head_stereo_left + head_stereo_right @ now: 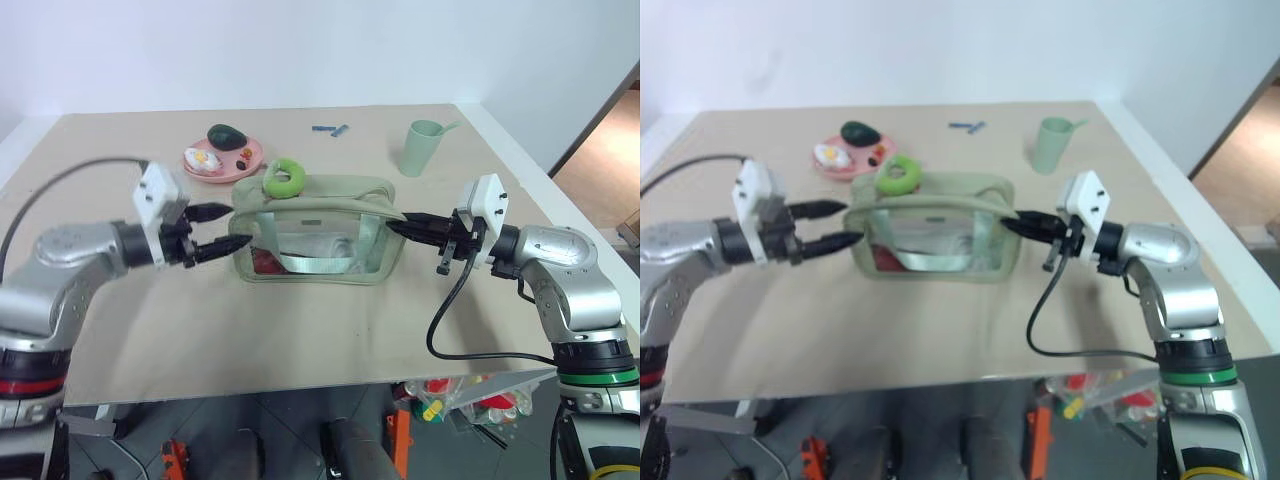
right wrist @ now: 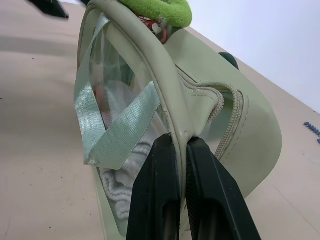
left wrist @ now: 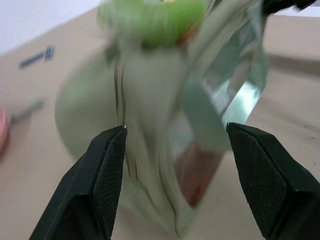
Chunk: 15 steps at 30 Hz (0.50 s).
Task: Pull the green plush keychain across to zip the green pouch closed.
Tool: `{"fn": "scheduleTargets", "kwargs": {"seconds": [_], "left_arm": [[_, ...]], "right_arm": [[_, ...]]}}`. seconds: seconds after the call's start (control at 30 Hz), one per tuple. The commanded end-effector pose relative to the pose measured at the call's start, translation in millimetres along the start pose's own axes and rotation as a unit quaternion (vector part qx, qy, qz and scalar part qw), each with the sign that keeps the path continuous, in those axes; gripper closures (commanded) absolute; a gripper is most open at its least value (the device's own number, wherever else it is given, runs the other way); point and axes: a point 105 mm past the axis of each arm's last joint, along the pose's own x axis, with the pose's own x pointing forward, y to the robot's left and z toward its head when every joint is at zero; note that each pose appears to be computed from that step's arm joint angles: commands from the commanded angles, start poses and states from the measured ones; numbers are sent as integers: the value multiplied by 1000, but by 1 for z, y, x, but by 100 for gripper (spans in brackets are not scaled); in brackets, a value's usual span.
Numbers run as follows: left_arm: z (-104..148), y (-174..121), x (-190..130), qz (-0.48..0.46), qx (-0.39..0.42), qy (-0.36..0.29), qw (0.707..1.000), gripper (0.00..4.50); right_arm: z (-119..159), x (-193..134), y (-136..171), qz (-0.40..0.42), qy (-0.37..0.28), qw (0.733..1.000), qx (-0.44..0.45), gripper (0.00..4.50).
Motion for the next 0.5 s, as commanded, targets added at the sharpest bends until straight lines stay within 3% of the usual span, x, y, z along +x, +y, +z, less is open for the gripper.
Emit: {"fn": "scheduleTargets", "kwargs": {"seconds": [0.03, 0.2, 0.3, 0.37, 0.5], "left_arm": [[11, 2, 4, 36, 23, -43, 998, 116], [16, 9, 18, 75, -15, -112, 991, 262], [13, 5, 24, 62, -11, -107, 992, 367], [12, 3, 25, 56, -17, -112, 992, 442], [11, 2, 24, 56, -19, -113, 992, 450]], "right_arm": [[11, -2, -3, -4, -10, 1000, -23, 450], [12, -3, -3, -4, -11, 1000, -20, 450], [11, -4, -3, -3, -9, 1000, -18, 450], [8, -6, -2, 7, -8, 999, 51, 450], [11, -8, 7, 42, 13, 998, 35, 310]]}}
